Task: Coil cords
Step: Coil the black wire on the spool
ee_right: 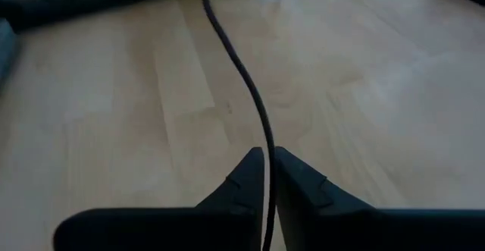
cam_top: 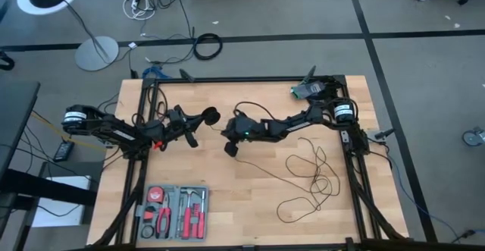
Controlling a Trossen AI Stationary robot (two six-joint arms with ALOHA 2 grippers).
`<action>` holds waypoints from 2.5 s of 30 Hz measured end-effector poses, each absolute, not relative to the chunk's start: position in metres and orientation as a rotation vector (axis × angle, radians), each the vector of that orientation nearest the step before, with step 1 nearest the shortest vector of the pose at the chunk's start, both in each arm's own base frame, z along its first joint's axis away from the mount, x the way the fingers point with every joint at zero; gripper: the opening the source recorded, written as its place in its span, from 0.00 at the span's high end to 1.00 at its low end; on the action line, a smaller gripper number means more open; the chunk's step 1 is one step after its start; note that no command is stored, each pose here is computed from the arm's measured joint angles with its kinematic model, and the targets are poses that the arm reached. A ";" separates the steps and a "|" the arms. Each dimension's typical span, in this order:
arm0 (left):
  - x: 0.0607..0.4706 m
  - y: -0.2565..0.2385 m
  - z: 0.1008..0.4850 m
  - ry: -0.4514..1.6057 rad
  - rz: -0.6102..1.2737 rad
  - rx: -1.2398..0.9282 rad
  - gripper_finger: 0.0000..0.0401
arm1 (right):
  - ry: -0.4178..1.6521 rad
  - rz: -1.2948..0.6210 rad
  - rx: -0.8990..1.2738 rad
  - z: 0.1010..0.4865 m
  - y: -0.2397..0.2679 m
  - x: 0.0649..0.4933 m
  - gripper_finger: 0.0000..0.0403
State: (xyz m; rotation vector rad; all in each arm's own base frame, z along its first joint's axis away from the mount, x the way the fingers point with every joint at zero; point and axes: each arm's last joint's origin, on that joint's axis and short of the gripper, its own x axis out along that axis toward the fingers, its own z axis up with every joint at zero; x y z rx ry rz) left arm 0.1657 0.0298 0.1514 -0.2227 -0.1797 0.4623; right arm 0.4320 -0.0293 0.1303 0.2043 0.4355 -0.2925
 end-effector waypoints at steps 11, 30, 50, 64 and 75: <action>0.166 0.030 0.148 -0.143 0.472 -0.218 1.00 | 0.411 -0.308 0.338 0.107 -0.022 0.411 0.92; 0.166 0.030 0.145 -0.120 0.481 -0.218 1.00 | 0.525 -0.300 0.290 0.103 -0.016 0.405 0.94; 0.205 0.034 0.168 -0.055 0.440 -0.111 1.00 | 0.409 -0.318 0.293 0.119 -0.020 0.329 0.94; 0.229 0.036 0.176 -0.052 0.431 -0.087 1.00 | 0.380 -0.384 0.322 0.124 -0.029 0.320 0.99; 0.229 0.035 0.168 0.032 0.405 -0.102 1.00 | 0.205 -0.490 0.327 0.186 -0.046 0.305 1.00</action>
